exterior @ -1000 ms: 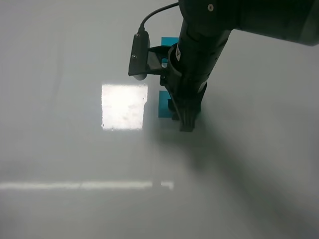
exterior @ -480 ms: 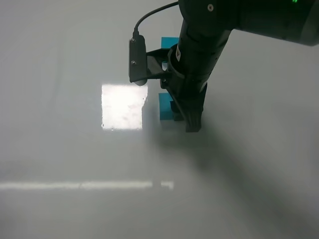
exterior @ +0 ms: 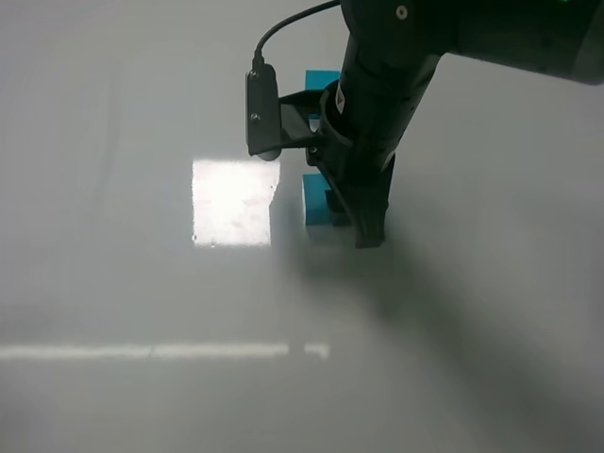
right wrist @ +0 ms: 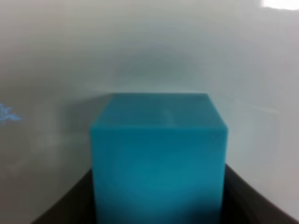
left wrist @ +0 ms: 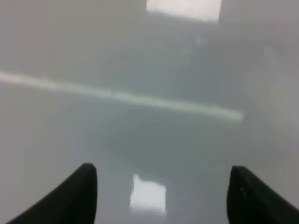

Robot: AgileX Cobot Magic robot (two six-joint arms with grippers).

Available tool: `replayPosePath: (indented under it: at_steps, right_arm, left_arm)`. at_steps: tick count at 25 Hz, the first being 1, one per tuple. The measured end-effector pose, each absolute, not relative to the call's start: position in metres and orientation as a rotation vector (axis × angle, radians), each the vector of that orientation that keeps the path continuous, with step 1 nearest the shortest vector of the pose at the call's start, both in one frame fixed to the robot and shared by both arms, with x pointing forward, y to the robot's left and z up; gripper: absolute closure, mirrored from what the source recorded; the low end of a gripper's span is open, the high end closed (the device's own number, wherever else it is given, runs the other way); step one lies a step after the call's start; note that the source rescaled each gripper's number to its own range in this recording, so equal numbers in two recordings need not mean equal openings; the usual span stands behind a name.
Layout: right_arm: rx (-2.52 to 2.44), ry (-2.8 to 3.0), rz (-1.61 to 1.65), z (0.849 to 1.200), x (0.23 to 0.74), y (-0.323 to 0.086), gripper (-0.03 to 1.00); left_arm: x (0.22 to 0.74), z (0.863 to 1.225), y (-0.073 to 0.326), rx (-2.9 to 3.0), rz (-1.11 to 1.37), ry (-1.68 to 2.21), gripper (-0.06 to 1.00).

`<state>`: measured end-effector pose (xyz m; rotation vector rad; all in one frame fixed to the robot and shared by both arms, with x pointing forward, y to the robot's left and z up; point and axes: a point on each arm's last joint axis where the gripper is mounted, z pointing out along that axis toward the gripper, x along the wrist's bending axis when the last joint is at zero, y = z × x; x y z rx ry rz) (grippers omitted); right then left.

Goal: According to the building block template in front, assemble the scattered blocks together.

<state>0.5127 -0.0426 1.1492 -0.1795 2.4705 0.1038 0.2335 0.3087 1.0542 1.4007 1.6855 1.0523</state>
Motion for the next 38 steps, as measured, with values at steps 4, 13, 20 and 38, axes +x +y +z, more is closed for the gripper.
replayPosePath:
  at_steps: [4,13,20,38]
  right_arm:
    - [-0.151,2.463,0.122,1.153,0.511,-0.044,0.52]
    - [-0.084,2.478,0.309,1.174,0.502,-0.041,0.49]
    - [-0.001,2.381,0.460,1.219,0.482,-0.062,0.49]
    - [1.083,2.142,0.777,1.255,0.520,-0.200,0.53]
  left_arm:
    - [0.233,1.054,0.309,1.401,1.052,1.685,0.37]
    - [0.233,1.054,0.309,1.401,1.052,1.685,0.37]
    - [0.233,1.054,0.309,1.401,1.052,1.685,0.37]
    - [0.233,1.054,0.309,1.401,1.052,1.685,0.37]
